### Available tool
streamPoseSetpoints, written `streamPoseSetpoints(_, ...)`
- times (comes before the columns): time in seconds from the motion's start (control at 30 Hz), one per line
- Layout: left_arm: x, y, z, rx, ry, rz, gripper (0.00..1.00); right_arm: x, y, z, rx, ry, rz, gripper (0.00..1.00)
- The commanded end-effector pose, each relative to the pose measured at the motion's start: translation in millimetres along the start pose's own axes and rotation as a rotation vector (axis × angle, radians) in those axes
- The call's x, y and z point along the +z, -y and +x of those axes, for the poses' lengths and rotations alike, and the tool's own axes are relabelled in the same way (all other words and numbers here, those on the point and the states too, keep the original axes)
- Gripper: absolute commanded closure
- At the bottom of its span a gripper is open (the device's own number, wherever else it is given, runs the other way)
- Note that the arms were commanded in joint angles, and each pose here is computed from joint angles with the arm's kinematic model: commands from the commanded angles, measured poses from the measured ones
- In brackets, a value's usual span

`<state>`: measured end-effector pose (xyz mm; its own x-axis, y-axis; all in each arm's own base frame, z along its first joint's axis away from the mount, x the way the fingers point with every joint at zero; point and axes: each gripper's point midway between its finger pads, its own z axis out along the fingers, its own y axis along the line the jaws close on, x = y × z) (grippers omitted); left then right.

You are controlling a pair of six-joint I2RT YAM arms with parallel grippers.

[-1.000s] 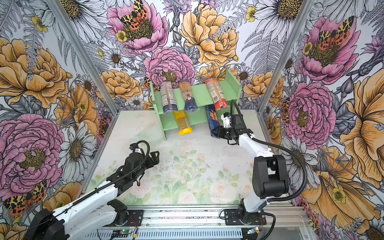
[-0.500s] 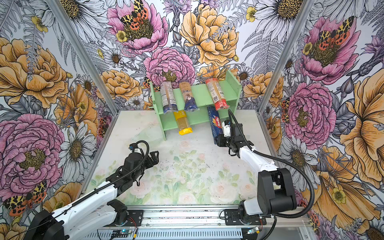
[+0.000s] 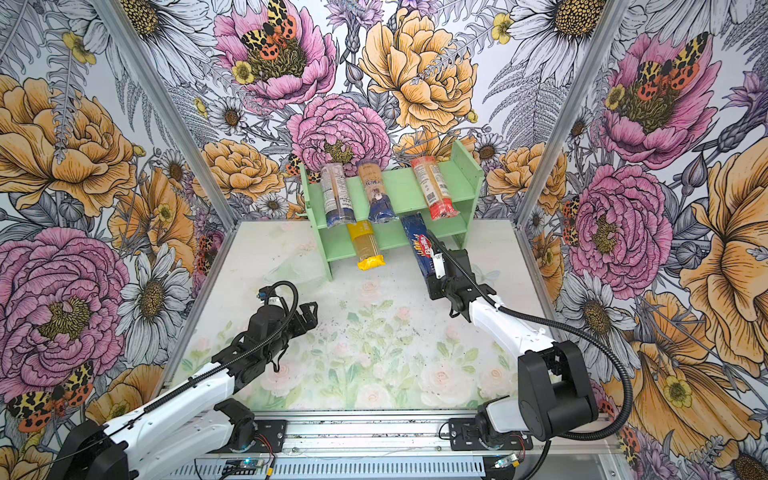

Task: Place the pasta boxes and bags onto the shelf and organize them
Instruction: 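Carry the upright Barilla box toward the shelf's lower tier with the right gripper, then push the Barilla box into the lower tier beside the yellow bag with the right gripper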

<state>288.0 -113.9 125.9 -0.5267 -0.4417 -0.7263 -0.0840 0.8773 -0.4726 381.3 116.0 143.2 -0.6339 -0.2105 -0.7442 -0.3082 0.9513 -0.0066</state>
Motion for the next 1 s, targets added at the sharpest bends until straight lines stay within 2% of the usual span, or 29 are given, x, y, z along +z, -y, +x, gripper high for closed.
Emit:
streamPoseSetpoints(0.0,-3.5,9.4,-11.0,-0.002,0.018,0.034,0.01,-33.9,9.2,-91.8,-0.071,0.276,0.123,1.00)
streamPoseSetpoints(0.43,-2.7,9.7,-10.7,-0.002,0.018,0.036,0.01,-22.3,17.6,-115.3,-0.132,0.234,0.273,1.00)
streamPoseSetpoints(0.97,-1.9,9.7,-11.2,-0.003,0.020,0.037,0.01,-12.6,22.9,-133.4,-0.134,0.235,0.347,1.00)
